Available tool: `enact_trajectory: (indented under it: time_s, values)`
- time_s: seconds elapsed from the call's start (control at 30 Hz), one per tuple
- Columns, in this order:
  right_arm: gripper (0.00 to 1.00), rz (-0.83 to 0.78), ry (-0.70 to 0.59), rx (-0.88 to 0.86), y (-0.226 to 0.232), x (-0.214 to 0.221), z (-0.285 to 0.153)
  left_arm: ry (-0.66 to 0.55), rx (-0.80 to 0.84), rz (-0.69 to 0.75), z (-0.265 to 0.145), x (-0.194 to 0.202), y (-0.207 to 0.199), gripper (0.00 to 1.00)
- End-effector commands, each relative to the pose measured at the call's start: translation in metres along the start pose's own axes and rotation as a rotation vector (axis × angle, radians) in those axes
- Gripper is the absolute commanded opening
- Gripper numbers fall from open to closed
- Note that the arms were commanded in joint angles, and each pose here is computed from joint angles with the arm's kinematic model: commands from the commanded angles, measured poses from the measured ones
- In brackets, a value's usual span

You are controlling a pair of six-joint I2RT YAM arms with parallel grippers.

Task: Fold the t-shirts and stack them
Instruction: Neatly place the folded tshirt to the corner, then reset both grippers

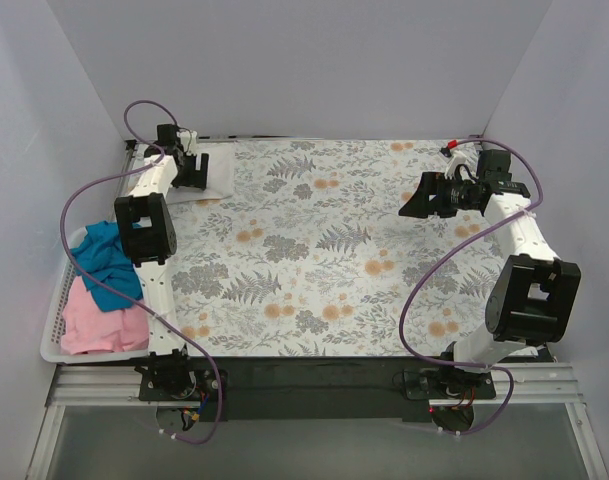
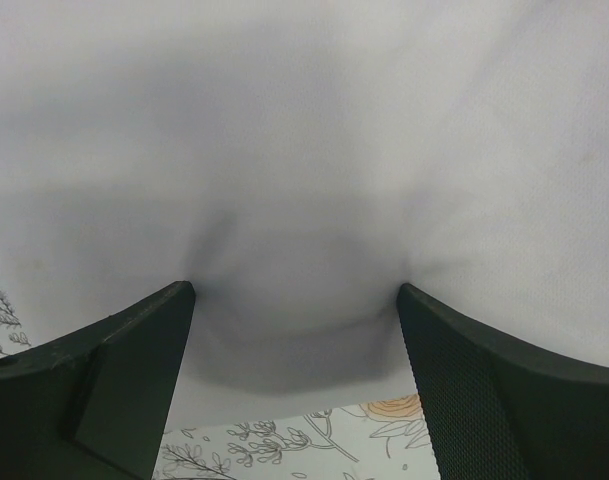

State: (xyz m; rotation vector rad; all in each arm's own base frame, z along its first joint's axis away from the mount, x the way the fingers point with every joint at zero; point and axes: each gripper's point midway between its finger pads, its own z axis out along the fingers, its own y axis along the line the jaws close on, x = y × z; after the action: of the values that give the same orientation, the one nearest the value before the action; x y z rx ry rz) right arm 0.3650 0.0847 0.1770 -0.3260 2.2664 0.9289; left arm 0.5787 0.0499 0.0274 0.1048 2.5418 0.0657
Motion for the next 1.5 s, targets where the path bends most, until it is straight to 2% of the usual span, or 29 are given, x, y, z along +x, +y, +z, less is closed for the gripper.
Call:
enact_trajectory:
  time_s: [0.0,0.27,0.4,0.53,0.67,0.8,0.83,0.87,0.93,1.0,1.03,1.13,1.23,1.27,1.33,1.37,1.4,1.47]
  values:
    - [0.98,0.000,0.010,0.000,-0.004,0.003,0.001,0.099,0.027,0.149,0.016,0.037,0.005,0.82]
    - [0.98,0.005,0.013,-0.006,-0.004,0.003,0.001,0.073,0.029,0.166,0.020,0.029,0.014,0.82]
    - [0.98,-0.010,0.003,-0.012,-0.001,-0.002,-0.001,-0.008,0.010,0.180,0.006,0.002,0.022,0.87]
    - [0.98,-0.029,-0.018,-0.022,0.004,-0.013,-0.004,-0.159,0.006,0.197,-0.039,-0.053,0.024,0.93]
    - [0.98,-0.047,-0.039,-0.030,0.011,-0.022,-0.009,-0.391,-0.017,0.201,-0.124,-0.120,0.024,0.96]
    - [0.98,-0.087,-0.066,-0.025,0.017,-0.032,-0.016,-0.502,0.065,0.188,-0.195,-0.141,-0.009,0.97]
    - [0.98,-0.095,-0.071,-0.018,0.018,-0.035,-0.018,-0.506,0.092,0.204,-0.204,-0.142,-0.034,0.97]
    - [0.98,-0.102,-0.076,-0.011,0.019,-0.036,-0.020,-0.510,0.089,0.205,-0.215,-0.141,-0.042,0.97]
    - [0.98,-0.113,-0.076,0.012,0.016,-0.036,-0.022,-0.499,0.093,0.235,-0.236,-0.128,-0.096,0.97]
    - [0.98,-0.124,-0.077,0.036,0.014,-0.034,-0.024,-0.450,0.118,0.236,-0.235,-0.104,-0.129,0.97]
    - [0.98,-0.132,-0.069,0.042,0.012,-0.030,-0.023,-0.469,0.155,0.249,-0.255,-0.098,-0.156,0.97]
    - [0.98,-0.170,-0.062,0.085,0.004,-0.024,-0.024,-0.411,0.294,0.203,-0.270,-0.062,-0.199,0.98]
    - [0.98,-0.170,-0.013,0.134,-0.010,-0.001,-0.019,-0.352,0.392,0.155,-0.272,-0.029,-0.223,0.98]
    - [0.98,-0.170,0.005,0.143,-0.013,0.012,-0.017,-0.308,0.414,0.144,-0.267,-0.005,-0.224,0.98]
    - [0.98,-0.166,0.028,0.158,-0.016,0.028,-0.016,-0.295,0.440,0.132,-0.263,0.014,-0.227,0.98]
    - [0.98,-0.179,0.026,0.165,-0.013,0.033,-0.018,-0.244,0.437,0.124,-0.253,0.042,-0.224,0.98]
    - [0.98,-0.176,0.053,0.181,-0.018,0.049,-0.015,-0.252,0.445,0.123,-0.251,0.048,-0.224,0.98]
    - [0.98,-0.190,0.057,0.196,-0.016,0.057,-0.017,-0.192,0.437,0.130,-0.236,0.082,-0.221,0.98]
